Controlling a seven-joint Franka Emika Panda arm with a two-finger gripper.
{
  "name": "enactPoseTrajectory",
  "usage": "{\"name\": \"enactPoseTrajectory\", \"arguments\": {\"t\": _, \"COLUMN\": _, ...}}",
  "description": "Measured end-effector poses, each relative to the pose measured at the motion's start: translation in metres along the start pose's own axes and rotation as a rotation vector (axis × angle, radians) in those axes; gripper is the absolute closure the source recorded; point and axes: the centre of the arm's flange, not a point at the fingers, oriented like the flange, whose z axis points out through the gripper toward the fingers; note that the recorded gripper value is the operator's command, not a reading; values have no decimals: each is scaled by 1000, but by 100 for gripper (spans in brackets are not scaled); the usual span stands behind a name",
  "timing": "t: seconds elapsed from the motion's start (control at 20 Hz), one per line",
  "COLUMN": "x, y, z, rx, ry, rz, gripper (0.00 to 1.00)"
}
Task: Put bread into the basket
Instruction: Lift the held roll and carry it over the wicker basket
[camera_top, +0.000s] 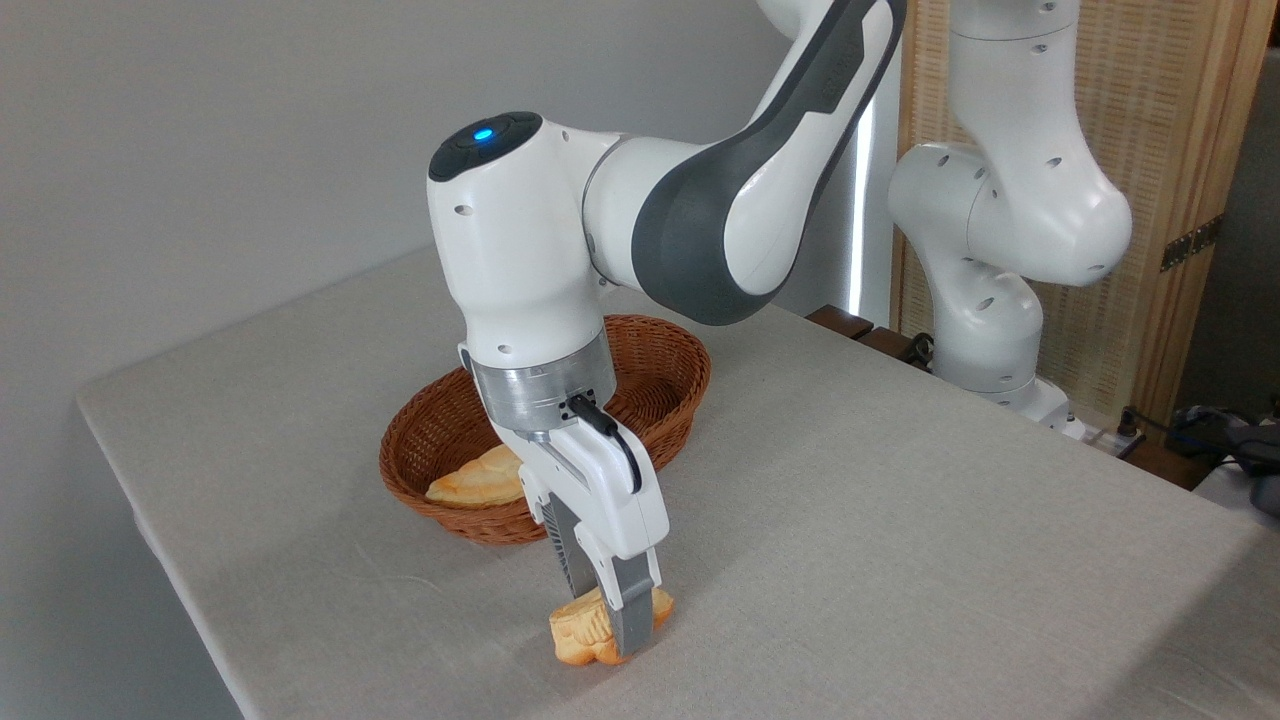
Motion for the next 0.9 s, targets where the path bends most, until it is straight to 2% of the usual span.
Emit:
{"name": "enactPoseTrajectory", "arguments": {"t": 0.3, "x": 0, "y": -1, "z": -1, "rx": 2, "ry": 3, "rz": -1, "gripper": 55}}
{"name": "enactPoseTrajectory", "arguments": {"t": 0.4, "x": 0, "y": -3, "z": -6, "rx": 1, "ry": 24, "rz": -15, "gripper": 55}}
{"name": "enactPoseTrajectory", "arguments": {"t": 0.5, "x": 0, "y": -6, "z": -19, "rx": 7, "ry": 64, "rz": -38, "gripper": 51}}
{"name": "enactPoseTrajectory", "arguments": {"t": 0.6, "x": 1, "y": -8, "z": -34, "rx": 8, "ry": 111, "rz": -61, "gripper": 51}}
{"name": "enactPoseTrajectory", "arguments": {"t": 0.9, "x": 3, "y": -2, "z": -101, "rx": 8, "ry": 310, "rz": -132, "gripper": 51}}
